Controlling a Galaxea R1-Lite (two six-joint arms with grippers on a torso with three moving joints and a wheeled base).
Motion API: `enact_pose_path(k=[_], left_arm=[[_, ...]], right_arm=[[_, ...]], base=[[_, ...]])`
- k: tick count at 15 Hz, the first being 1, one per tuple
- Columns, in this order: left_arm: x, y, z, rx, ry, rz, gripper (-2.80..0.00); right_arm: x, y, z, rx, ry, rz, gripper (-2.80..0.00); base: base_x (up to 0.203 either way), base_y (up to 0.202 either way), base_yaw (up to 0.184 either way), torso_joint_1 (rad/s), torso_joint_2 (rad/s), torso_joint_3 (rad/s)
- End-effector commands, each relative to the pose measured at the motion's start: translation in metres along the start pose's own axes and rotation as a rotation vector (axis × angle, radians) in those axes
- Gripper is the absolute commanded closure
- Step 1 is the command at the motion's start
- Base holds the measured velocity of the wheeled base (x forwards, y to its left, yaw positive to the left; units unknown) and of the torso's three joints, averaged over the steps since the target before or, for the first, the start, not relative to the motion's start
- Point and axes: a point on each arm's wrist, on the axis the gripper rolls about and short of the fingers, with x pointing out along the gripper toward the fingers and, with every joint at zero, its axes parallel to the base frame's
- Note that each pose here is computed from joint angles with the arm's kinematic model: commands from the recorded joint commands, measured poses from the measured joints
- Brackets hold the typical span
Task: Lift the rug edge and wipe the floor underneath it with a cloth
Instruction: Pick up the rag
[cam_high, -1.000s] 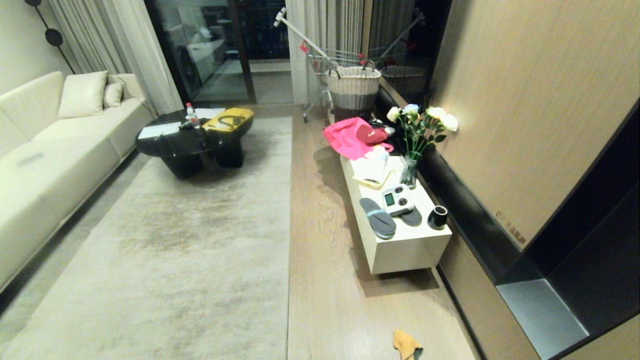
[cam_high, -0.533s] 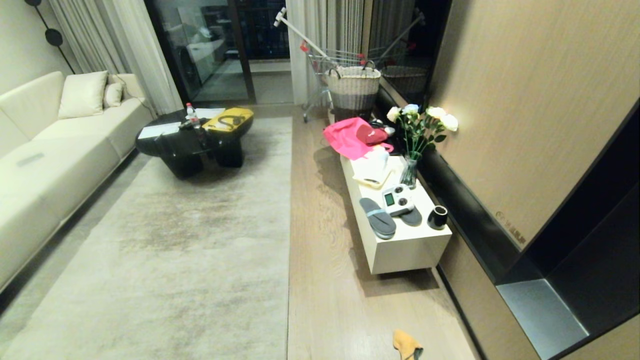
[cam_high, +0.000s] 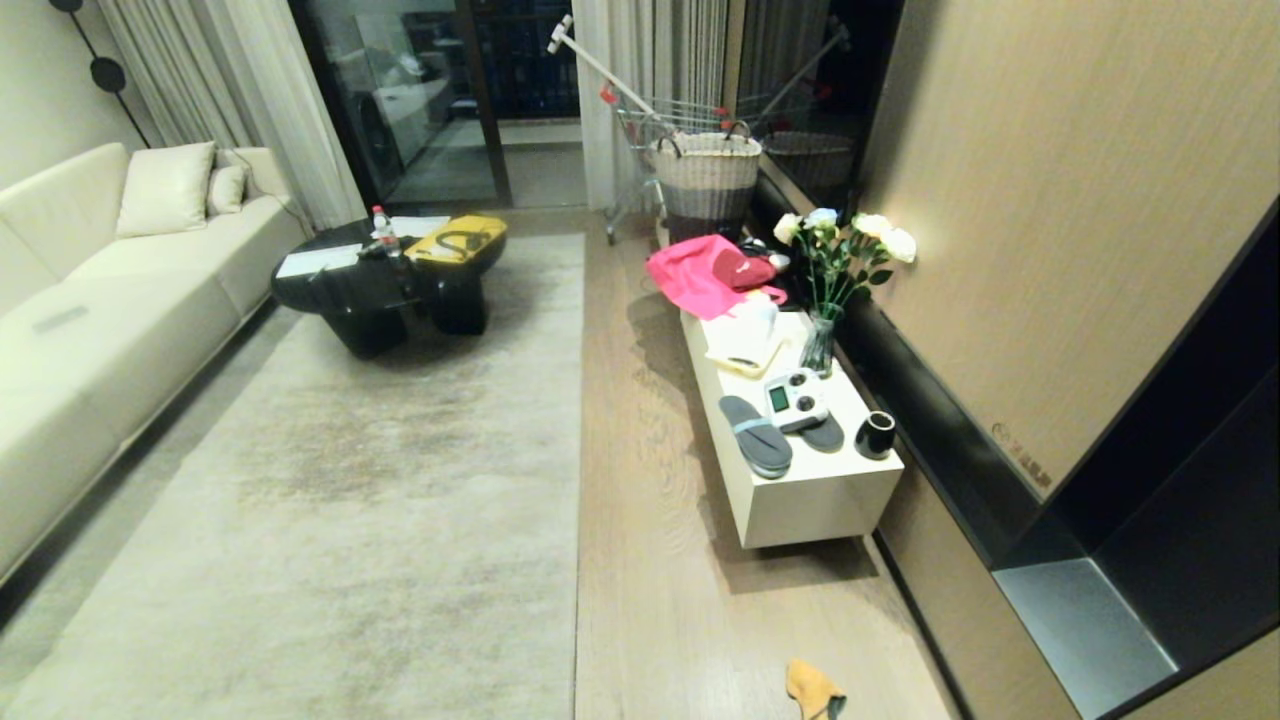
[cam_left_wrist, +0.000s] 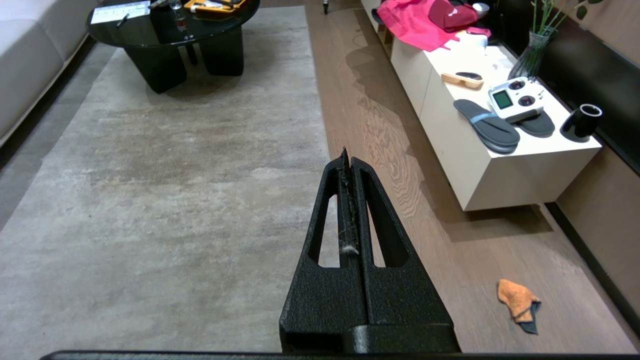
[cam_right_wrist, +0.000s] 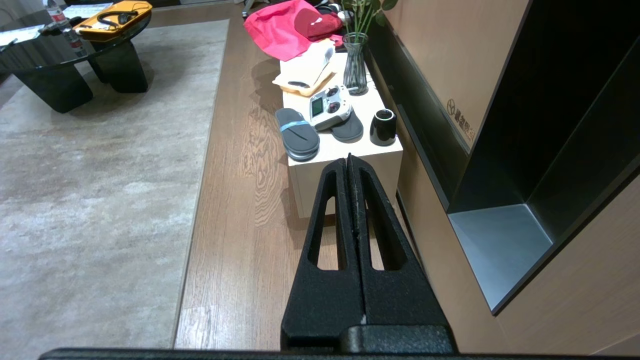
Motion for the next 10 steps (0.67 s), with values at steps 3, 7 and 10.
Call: enact_pose_path(k=[3,7,10], left_arm=[[0.0000,0.0000,0.0000,-0.001,0.000,-0.001,0.00],[0.0000,0.0000,0.0000,-0.001,0.000,0.000,0.00],[0.0000,0.0000,0.0000,-0.001,0.000,0.000,0.00]], right_arm=[[0.0001,0.0000,0.0001,0.000,0.001,0.000,0.00],[0.0001,0.0000,0.0001,0.001,0.001,0.000,0.00],[0.0001,0.0000,0.0001,0.001,0.001,0.000,0.00]], base=[[0.000,0.000,0.000,0.000,0.00,0.000],[0.000,0.000,0.000,0.000,0.00,0.000],[0.000,0.000,0.000,0.000,0.00,0.000]])
